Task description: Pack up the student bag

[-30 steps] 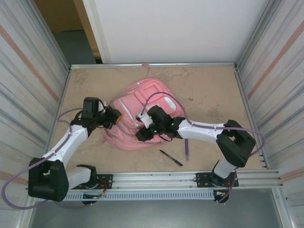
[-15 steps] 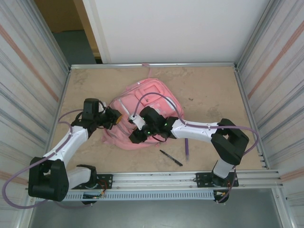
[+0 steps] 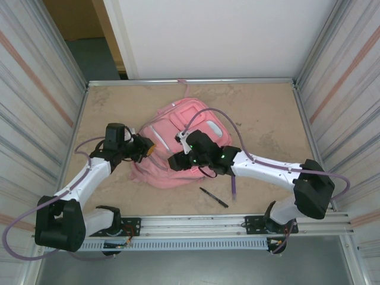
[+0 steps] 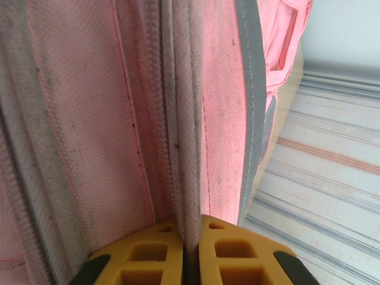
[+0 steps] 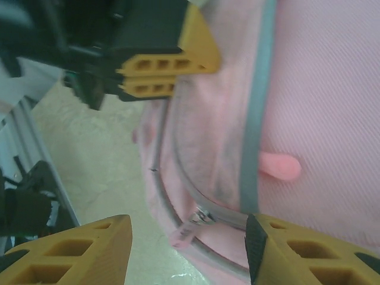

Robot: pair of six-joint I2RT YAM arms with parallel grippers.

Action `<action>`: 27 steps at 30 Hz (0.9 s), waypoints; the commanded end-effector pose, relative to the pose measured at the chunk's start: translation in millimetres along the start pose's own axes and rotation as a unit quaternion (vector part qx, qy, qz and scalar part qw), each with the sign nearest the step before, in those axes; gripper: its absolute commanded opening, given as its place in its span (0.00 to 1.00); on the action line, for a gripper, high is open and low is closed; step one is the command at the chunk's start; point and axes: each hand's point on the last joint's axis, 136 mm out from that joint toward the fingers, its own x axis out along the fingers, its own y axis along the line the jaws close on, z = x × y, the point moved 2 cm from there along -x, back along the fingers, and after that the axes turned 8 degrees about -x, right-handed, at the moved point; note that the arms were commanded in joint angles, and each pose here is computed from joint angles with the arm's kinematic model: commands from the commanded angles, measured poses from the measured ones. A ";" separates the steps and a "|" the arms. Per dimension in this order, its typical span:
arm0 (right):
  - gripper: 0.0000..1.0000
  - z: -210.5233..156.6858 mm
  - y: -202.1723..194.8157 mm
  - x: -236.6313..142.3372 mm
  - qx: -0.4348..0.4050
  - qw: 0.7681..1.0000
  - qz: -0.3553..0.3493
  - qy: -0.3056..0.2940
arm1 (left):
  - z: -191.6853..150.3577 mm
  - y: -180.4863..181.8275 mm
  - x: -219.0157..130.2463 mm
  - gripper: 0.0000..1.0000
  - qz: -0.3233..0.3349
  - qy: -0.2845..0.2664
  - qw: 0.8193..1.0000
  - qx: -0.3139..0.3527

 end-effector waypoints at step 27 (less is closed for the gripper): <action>0.05 14.4 76.2 71.3 0.046 0.999 0.023 0.001 | -17.6 5.7 1.9 0.11 -0.024 0.000 1.000 -0.008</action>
